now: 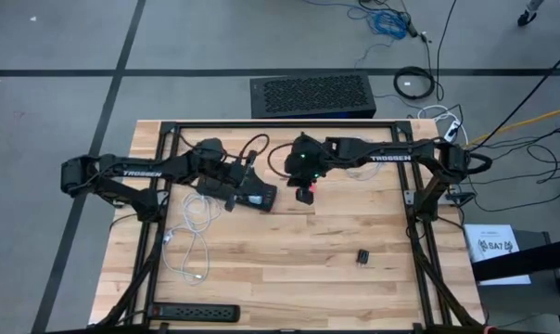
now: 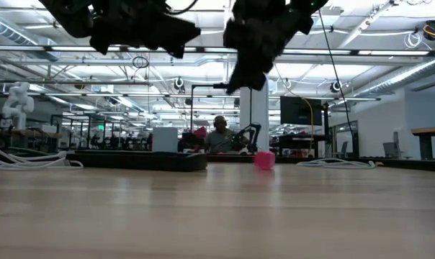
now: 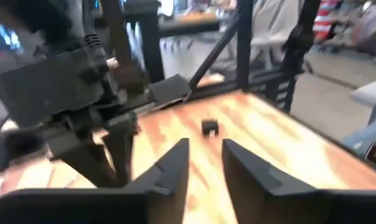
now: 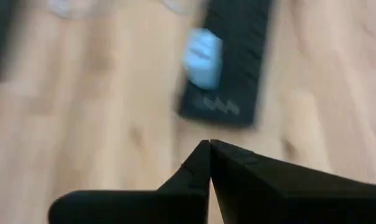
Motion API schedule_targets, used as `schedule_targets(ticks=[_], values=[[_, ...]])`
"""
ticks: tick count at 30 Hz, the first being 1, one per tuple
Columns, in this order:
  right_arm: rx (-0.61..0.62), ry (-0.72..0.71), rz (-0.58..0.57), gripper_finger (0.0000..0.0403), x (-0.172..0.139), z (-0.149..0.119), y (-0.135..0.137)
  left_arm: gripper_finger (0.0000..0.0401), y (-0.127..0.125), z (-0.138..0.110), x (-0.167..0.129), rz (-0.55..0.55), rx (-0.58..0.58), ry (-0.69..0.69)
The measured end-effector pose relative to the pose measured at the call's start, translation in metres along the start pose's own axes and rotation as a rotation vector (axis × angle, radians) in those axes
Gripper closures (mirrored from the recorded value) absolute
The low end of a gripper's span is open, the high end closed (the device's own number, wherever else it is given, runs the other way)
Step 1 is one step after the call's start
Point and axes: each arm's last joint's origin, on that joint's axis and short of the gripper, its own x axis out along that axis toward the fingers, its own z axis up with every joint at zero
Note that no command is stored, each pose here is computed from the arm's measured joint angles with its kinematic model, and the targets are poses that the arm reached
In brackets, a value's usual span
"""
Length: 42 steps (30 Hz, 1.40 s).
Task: Insert USB
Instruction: Insert the pink charger adapter into the top left black outlet extension
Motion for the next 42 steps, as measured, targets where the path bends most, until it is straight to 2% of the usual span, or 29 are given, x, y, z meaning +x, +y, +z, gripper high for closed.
schedule_targets(ticks=[3, 7, 13, 16, 19, 24, 29, 37, 42], values=[[0.026, 0.106, -0.064, 0.0382, 0.008, -0.010, -0.004, 0.0351, 0.000, -0.006, 0.000, 0.041, -0.018, 0.062], [0.097, 0.261, -0.117, 0.0329, 0.017, -0.026, -0.011, 0.0394, 0.000, -0.014, -0.001, 0.091, -0.059, 0.146], [0.195, 0.423, -0.246, 0.0237, 0.014, -0.042, -0.024, 0.0389, -0.001, -0.021, -0.002, 0.143, -0.092, 0.223], [0.201, 0.526, -0.303, 0.0206, 0.008, -0.052, -0.027, 0.0389, -0.001, -0.022, -0.002, 0.143, -0.099, 0.235], [0.174, 0.559, -0.303, 0.0187, 0.009, -0.060, -0.033, 0.0388, -0.002, -0.022, -0.002, 0.142, -0.104, 0.242], [0.160, 0.597, -0.264, 0.0174, 0.022, -0.089, -0.044, 0.0388, -0.002, -0.025, -0.003, 0.137, -0.119, 0.264], [0.202, 0.506, -0.159, 0.0172, 0.039, -0.111, -0.050, 0.0388, -0.003, -0.025, -0.003, 0.136, -0.120, 0.266], [0.159, 0.456, -0.144, 0.0199, 0.039, -0.105, -0.048, 0.0388, -0.002, -0.025, -0.003, 0.137, -0.118, 0.264], [0.121, 0.400, -0.169, 0.0206, 0.018, -0.090, -0.044, 0.0388, -0.003, -0.025, -0.003, 0.136, -0.121, 0.268]])
